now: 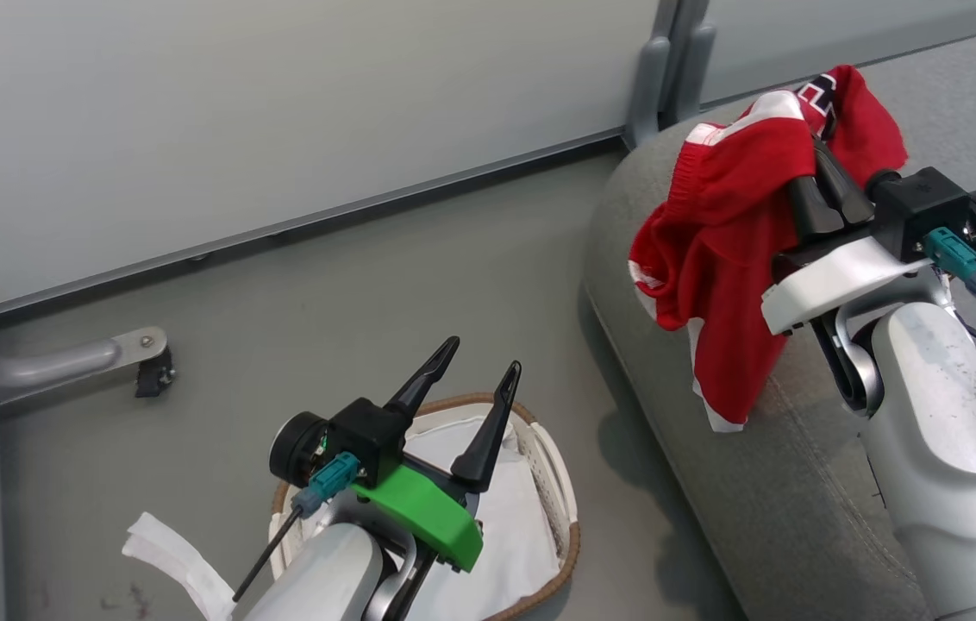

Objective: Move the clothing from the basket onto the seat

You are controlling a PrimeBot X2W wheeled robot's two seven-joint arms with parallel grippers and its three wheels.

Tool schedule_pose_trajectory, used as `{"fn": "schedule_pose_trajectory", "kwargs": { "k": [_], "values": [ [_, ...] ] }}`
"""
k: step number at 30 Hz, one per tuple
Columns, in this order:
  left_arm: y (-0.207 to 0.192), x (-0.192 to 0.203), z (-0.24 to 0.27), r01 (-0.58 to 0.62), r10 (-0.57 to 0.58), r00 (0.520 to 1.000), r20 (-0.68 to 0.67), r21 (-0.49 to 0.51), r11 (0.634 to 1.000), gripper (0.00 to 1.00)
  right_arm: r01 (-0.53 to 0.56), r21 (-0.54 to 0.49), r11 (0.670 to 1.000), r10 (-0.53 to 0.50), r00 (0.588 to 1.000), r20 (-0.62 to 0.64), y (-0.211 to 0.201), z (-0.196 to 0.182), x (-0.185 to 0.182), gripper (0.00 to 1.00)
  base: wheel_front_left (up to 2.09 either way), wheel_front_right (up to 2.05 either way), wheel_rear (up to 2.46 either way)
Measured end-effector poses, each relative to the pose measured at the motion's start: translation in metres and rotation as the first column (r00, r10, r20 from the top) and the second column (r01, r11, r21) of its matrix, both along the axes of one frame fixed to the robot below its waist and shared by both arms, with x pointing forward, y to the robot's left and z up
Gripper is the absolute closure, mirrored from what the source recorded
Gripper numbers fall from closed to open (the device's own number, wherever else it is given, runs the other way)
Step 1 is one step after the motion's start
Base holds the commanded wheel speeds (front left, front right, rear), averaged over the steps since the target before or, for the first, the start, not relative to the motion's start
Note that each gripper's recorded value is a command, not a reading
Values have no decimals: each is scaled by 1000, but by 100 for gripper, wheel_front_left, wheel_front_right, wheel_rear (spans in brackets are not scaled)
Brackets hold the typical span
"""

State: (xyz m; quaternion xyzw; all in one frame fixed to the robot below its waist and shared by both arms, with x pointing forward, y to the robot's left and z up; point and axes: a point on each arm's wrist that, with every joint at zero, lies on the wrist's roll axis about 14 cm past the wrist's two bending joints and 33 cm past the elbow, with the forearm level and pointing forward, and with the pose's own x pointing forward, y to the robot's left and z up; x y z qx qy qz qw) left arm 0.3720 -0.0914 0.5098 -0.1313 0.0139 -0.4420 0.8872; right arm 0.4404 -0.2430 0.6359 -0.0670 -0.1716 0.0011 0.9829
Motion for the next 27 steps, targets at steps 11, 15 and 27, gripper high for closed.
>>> {"fn": "schedule_pose_trajectory", "kwargs": {
  "k": [11, 15, 27],
  "values": [
    [-62, -16, -14, 225, -225, 974, -6, 6, 974, 0, 237, -29, 971, -237, 971, -18, -82, -5, -44, 100, 0, 0, 0],
    [-64, -13, -23, 236, -235, 972, -25, 6, 972, 0, 254, -91, 963, -254, 967, 16, -94, 14, -35, 100, 0, 0, 0],
    [-43, 13, -38, 172, -171, 984, -45, 14, 985, 0, 364, -262, 894, -310, 923, 227, -143, 128, 6, 100, 0, 0, 0]
  ]
}}
